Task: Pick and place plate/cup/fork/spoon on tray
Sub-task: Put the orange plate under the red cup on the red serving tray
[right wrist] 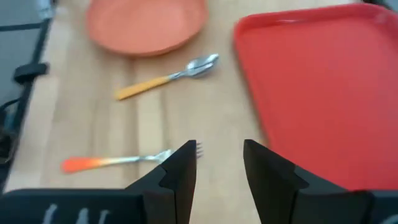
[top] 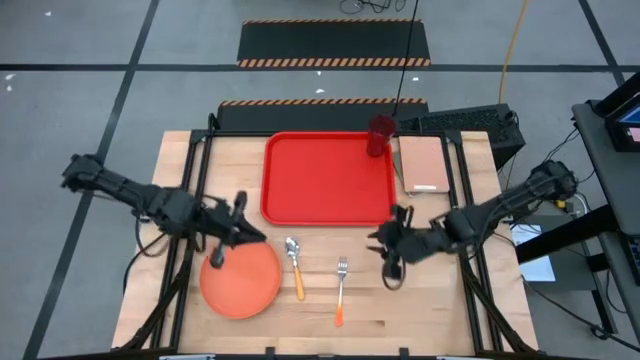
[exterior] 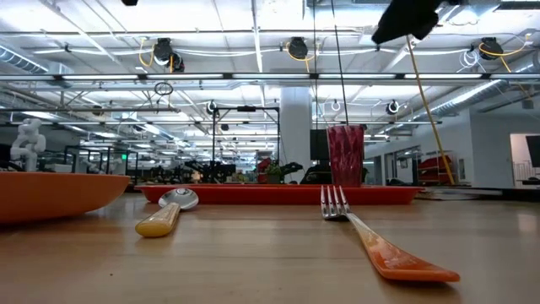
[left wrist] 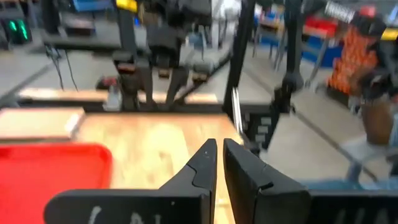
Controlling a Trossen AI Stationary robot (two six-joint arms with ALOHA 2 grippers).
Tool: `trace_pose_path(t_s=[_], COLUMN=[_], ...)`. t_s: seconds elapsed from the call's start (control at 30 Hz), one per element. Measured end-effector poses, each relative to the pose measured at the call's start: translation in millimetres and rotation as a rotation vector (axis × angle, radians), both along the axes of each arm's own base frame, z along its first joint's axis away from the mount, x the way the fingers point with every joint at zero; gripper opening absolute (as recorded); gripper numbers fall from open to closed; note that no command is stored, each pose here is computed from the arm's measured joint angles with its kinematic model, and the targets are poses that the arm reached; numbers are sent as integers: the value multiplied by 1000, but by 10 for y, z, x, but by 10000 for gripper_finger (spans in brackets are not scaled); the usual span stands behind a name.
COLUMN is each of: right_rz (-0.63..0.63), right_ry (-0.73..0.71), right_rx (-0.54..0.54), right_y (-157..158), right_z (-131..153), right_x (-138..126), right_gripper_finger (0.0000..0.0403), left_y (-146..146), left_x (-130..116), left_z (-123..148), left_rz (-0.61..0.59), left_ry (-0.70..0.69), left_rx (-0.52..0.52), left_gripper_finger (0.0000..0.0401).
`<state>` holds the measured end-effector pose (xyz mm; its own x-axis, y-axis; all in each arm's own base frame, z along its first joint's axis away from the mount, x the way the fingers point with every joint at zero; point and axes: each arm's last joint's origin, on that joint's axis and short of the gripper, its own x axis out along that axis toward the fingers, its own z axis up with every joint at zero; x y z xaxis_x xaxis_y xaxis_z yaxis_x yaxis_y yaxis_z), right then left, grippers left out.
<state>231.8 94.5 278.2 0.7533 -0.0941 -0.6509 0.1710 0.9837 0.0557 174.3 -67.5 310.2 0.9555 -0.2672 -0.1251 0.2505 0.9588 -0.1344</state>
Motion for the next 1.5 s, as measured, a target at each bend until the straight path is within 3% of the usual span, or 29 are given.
trace_pose_path(t_s=[0.27,0.47,0.73,0.9,1.03,1.5], right_rz=[114,118,122,126,107,102], right_ry=[4,-13,-25,-24,-22,-19], right_rx=[150,122,52,-5,-20,-30], right_y=[354,435,374,283,211,167], right_z=[20,23,28,28,28,28], right_x=[-155,-211,-173,-120,-81,-58], right_gripper_finger=[128,128,128,128,128,128], left_y=[-574,-1041,-1513,-1585,-1583,-1771], left_x=[240,245,87,-16,-65,-106], left_z=[-149,-396,-778,-990,-1122,-1455], left_rz=[-58,-93,-112,-32,95,140], left_ry=[378,613,802,915,1008,1063], left_rx=[7,-59,-66,0,-25,19], left_gripper_finger=[32,33,33,33,37,199])
